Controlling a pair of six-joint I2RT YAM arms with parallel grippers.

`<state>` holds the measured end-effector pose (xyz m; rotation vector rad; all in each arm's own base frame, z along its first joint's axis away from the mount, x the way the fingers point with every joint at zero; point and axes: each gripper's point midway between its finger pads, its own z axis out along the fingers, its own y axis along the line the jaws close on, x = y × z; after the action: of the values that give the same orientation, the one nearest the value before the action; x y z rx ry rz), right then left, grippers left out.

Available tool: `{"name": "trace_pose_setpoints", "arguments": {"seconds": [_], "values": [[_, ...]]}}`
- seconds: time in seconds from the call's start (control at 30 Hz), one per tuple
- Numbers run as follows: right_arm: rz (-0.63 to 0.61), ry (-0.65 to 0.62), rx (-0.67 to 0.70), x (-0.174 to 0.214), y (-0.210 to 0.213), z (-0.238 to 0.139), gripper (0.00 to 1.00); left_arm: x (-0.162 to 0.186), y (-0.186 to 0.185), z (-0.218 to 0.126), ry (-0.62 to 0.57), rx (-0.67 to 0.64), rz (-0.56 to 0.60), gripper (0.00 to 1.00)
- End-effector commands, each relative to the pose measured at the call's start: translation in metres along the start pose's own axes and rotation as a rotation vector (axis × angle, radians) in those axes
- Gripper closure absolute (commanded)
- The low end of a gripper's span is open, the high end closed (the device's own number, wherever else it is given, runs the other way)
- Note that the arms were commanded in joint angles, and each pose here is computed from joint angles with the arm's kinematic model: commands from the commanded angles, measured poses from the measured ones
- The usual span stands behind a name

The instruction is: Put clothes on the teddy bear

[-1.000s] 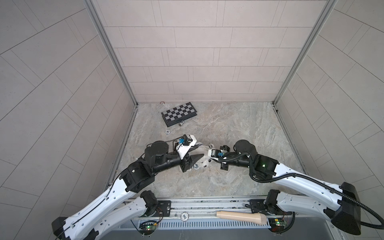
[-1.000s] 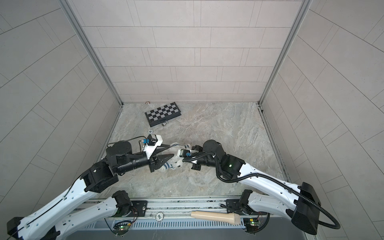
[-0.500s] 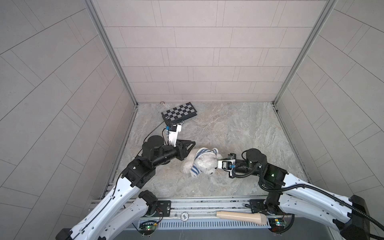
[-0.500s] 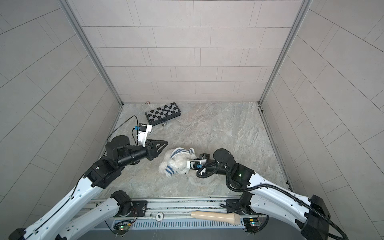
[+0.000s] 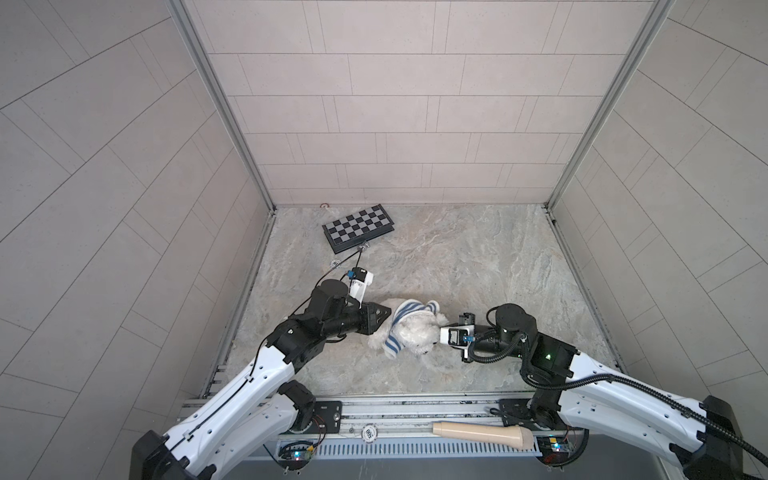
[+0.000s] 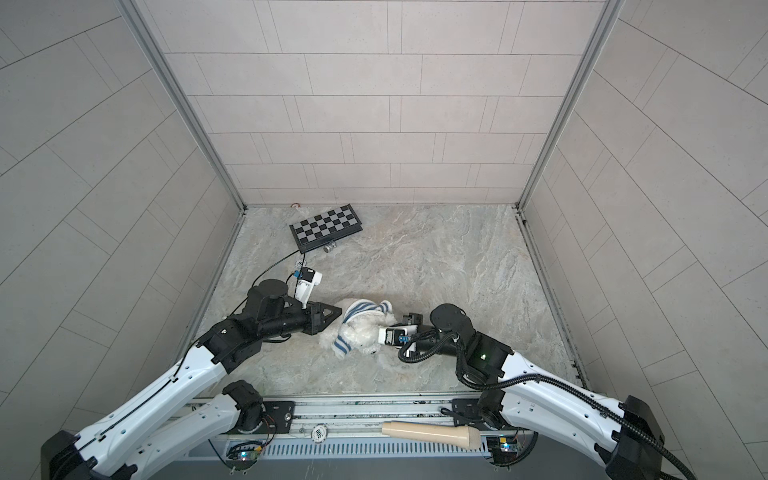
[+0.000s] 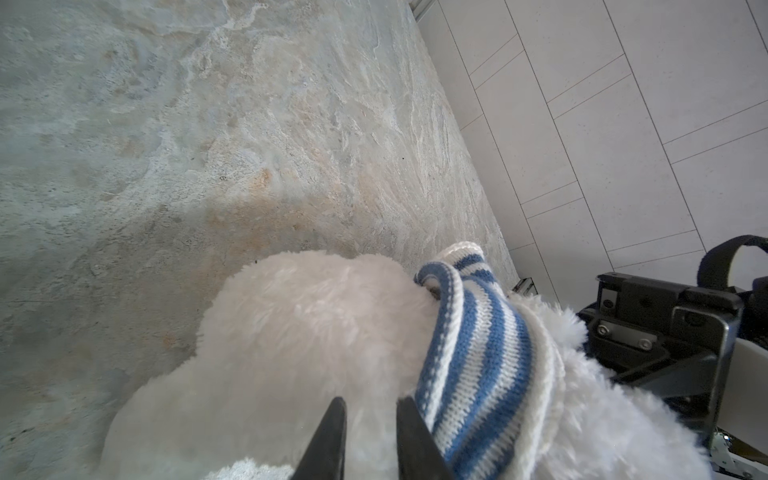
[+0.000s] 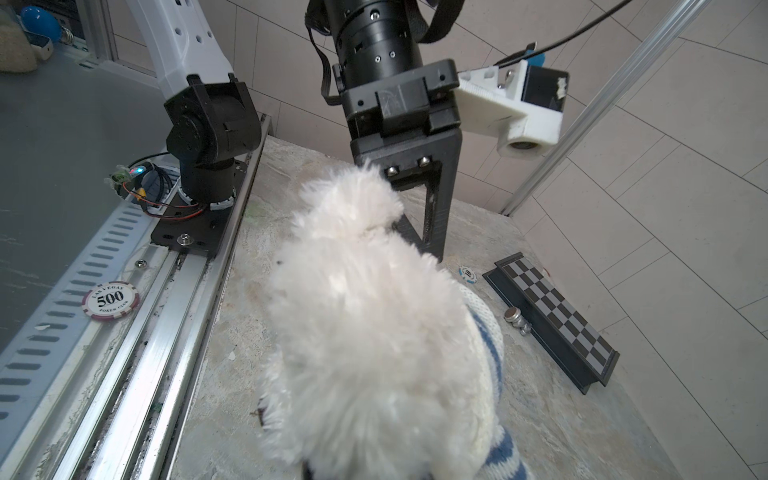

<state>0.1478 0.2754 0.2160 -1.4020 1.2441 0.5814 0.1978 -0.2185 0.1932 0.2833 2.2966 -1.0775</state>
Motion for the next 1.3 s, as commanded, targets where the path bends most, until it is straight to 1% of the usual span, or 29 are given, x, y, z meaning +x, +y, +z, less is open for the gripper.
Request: {"name": "trace_pose_setpoints", "arguments": {"seconds": [0.0, 0.27, 0.43, 0.63, 0.8, 0.87, 0.93, 0.97, 1.07, 1.23, 1.27], "values": [[0.020, 0.020, -0.005, 0.010, 0.005, -0.001, 1.00, 0.002, -0.009, 0.004, 0.007, 0.043, 0.045, 0.75], [0.030, 0.018, -0.012, 0.012, 0.007, -0.001, 1.00, 0.007, -0.021, 0.020, 0.043, 0.054, 0.097, 0.73], [0.030, 0.016, -0.017, 0.012, 0.009, -0.001, 1.00, 0.005, -0.020, 0.025, 0.043, 0.049, 0.100, 0.74], [0.024, 0.018, -0.010, 0.013, 0.008, -0.001, 1.00, 0.006, -0.031, 0.027, 0.056, 0.078, 0.125, 0.76], [0.020, 0.021, -0.005, 0.014, 0.006, 0.000, 1.00, 0.016, -0.040, 0.026, 0.105, 0.113, 0.157, 0.75], [0.019, 0.020, -0.005, 0.014, 0.006, 0.001, 1.00, 0.019, -0.044, 0.025, 0.123, 0.126, 0.165, 0.73], [0.018, 0.017, -0.004, 0.014, 0.006, 0.001, 1.00, 0.023, -0.039, 0.026, 0.143, 0.099, 0.167, 0.73], [0.017, 0.014, -0.001, 0.013, 0.006, 0.001, 1.00, 0.024, -0.036, 0.027, 0.149, 0.090, 0.167, 0.74], [0.014, 0.011, 0.003, 0.012, 0.005, 0.001, 1.00, 0.025, -0.034, 0.029, 0.151, 0.080, 0.165, 0.84], [0.006, 0.011, 0.017, 0.011, 0.002, -0.001, 1.00, 0.015, -0.033, 0.023, 0.105, 0.051, 0.178, 0.99], [0.004, 0.011, 0.023, 0.011, 0.002, -0.001, 1.00, 0.013, -0.033, 0.022, 0.099, 0.043, 0.182, 1.00]]}}
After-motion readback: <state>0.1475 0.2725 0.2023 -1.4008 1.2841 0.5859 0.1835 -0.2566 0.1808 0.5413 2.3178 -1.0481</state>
